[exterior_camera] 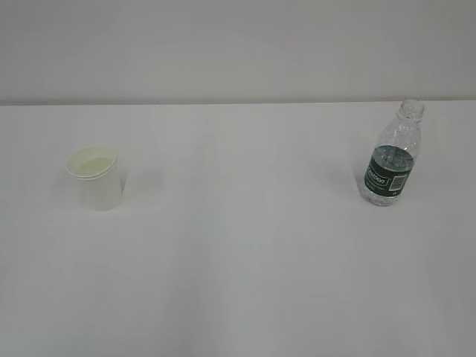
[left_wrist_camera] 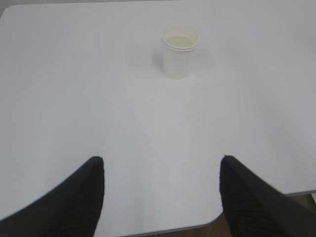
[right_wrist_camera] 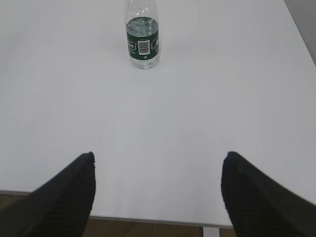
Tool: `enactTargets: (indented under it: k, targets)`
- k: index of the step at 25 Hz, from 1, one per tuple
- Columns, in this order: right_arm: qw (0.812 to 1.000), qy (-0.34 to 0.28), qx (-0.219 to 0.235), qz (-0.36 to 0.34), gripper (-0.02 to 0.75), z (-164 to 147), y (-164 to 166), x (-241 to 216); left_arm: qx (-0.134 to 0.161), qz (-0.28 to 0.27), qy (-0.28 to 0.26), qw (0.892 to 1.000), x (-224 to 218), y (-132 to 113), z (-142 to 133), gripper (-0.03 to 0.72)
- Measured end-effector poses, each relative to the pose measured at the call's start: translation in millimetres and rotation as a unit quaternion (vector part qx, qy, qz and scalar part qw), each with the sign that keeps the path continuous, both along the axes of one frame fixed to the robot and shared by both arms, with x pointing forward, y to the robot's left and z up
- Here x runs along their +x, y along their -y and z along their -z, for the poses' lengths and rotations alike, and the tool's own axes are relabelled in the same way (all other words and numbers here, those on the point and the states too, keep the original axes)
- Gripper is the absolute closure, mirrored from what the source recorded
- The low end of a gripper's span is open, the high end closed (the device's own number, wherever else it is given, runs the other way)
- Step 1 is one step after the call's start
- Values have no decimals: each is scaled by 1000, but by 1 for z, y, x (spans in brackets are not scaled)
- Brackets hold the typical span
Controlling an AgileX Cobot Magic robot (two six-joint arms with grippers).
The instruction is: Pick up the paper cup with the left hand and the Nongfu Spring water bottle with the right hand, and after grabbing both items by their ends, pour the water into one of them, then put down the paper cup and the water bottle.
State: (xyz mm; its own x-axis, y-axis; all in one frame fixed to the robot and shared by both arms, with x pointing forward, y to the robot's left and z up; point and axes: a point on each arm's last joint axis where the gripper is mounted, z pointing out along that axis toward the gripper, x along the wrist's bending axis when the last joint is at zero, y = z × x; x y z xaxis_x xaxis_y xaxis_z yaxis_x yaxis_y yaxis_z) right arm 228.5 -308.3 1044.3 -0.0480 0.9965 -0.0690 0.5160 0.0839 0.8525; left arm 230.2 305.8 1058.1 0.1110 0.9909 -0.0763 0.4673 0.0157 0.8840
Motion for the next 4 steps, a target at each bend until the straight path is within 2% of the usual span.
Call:
enactTargets:
  k: [4]
  targets:
    - [1000, 1, 0, 0, 147, 0, 0, 0, 0, 0, 0, 1000, 0, 0, 0, 168]
